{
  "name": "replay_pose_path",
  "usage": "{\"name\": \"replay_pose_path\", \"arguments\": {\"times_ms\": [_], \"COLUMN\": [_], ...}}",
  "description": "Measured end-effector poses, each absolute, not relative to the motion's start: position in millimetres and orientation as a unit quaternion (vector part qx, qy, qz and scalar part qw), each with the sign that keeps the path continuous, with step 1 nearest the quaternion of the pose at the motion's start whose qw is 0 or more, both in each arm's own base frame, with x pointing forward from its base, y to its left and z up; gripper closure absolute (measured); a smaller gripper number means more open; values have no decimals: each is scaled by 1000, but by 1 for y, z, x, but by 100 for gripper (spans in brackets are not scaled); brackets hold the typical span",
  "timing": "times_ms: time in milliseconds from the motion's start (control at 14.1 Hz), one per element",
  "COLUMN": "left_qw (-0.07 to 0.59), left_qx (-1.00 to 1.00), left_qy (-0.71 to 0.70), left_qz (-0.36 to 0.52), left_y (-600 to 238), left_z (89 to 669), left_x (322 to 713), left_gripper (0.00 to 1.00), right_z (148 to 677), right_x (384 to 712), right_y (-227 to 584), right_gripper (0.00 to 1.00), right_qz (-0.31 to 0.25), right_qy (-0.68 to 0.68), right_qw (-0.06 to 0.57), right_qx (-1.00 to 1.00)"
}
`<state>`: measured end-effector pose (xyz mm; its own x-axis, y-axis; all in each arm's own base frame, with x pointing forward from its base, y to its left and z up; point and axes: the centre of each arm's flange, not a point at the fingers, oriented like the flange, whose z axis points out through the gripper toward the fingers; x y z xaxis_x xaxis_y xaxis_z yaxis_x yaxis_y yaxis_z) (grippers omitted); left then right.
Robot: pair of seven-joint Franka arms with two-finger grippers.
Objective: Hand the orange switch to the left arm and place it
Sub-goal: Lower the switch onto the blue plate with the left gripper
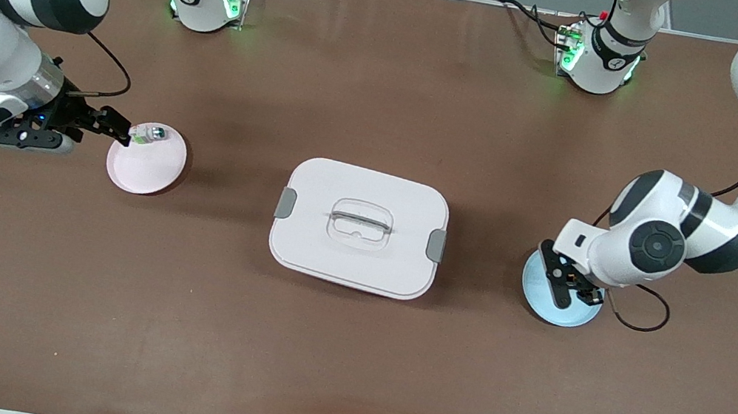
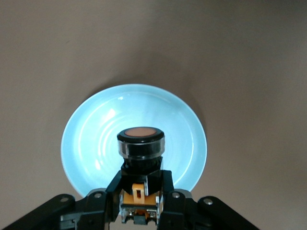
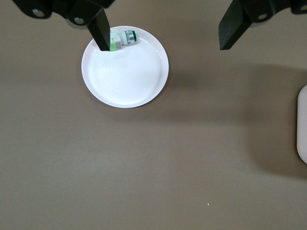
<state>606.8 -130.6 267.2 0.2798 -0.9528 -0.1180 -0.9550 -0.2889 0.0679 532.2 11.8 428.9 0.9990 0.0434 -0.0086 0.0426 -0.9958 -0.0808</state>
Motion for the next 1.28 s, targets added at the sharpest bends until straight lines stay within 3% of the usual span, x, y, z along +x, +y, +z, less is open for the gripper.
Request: {"name": "replay_pose_path", "arguments": {"times_ms": [925, 1281], "left_qw": [17, 12], "left_qx": [-695, -695], "left_qy": [718, 718], "left_qz": [37, 40], "left_y": [-97, -93], "left_z": [208, 198], "left_x": [595, 594], "left_gripper": [65, 65], "right_z": [443, 513], "right_x": [533, 547], "right_y": [-15, -13], "right_gripper": [0, 0], "right_qz": [-11, -21], "right_qy": [-28, -38], "right_qw": [37, 34], "right_qx": [-999, -998]}}
